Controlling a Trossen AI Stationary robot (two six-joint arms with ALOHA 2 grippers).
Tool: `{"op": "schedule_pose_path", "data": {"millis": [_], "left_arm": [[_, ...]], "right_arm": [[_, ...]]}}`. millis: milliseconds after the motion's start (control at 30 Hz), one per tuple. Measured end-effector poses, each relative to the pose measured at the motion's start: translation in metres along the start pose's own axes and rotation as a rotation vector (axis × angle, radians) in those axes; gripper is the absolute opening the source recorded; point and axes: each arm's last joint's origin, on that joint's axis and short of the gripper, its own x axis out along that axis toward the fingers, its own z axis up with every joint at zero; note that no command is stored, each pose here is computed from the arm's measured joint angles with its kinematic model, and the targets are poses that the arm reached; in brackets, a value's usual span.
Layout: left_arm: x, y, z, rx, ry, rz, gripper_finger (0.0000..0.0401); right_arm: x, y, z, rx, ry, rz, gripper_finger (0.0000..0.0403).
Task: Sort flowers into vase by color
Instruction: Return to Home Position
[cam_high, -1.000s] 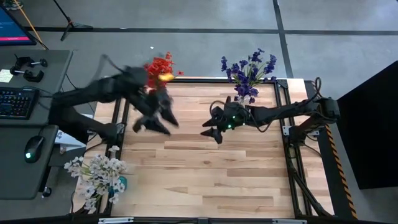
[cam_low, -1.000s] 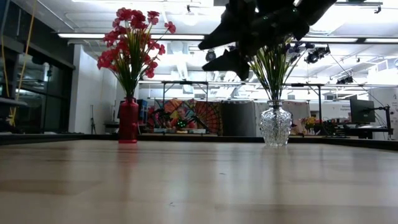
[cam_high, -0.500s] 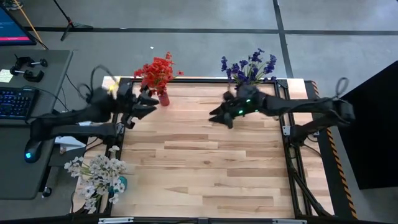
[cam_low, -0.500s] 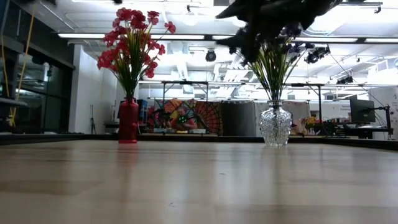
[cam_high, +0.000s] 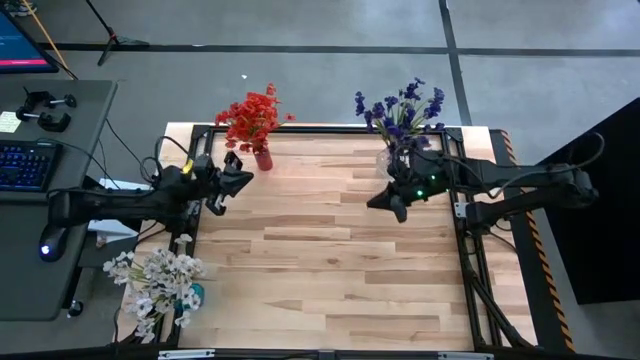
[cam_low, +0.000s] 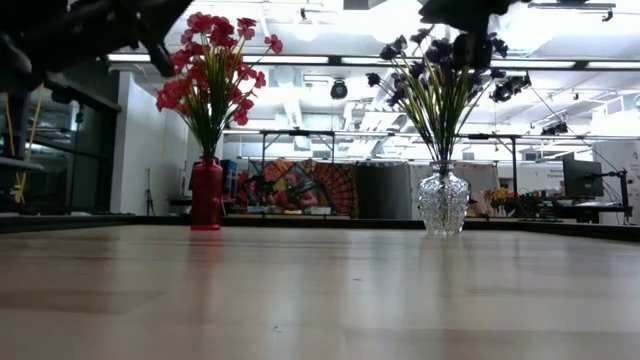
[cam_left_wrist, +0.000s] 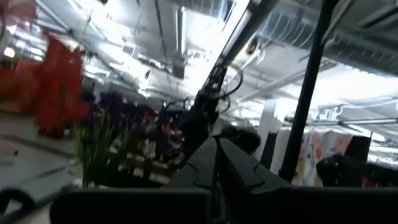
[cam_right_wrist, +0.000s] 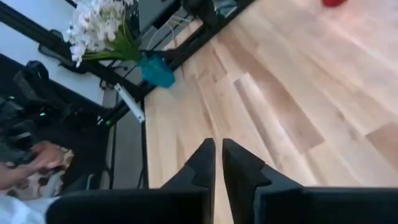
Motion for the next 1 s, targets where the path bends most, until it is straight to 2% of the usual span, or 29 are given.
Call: {"op": "schedule_pose_path", "data": {"millis": [200, 333, 500, 633, 767, 933, 1000], "left_arm": [[-0.019, 0.003, -0.029, -0.073, 0.051, 0.075, 0.0], [-0.017, -0.003, -0.032, -0.104, 0.056, 0.072, 0.0], [-0.016, -0.008, -0.038, -0.109, 0.079, 0.104, 0.0], [-0.016, -0.009, -0.038, -0.181, 0.076, 0.097, 0.0], [-0.016, -0.012, -0.039, -0.306, 0.125, 0.003, 0.0], [-0.018, -0.02, -0.042, -0.571, 0.278, -0.199, 0.0001], [-0.019, -0.021, -0.043, -0.631, 0.326, -0.239, 0.0001]], "right_arm": [[0.0, 0.012, -0.014, 0.011, 0.062, 0.018, 0.0003], [-0.006, 0.019, -0.028, -0.012, 0.081, 0.044, 0.0002], [-0.015, 0.013, -0.072, 0.039, 0.087, 0.152, 0.0001], [-0.022, -0.003, -0.111, 0.074, -0.03, 0.237, 0.0], [-0.019, -0.025, -0.133, 0.043, -0.179, 0.32, 0.0], [-0.014, -0.055, -0.144, -0.062, -0.323, 0.307, 0.0], [-0.015, -0.064, -0.144, -0.112, -0.378, 0.314, 0.0]]}}
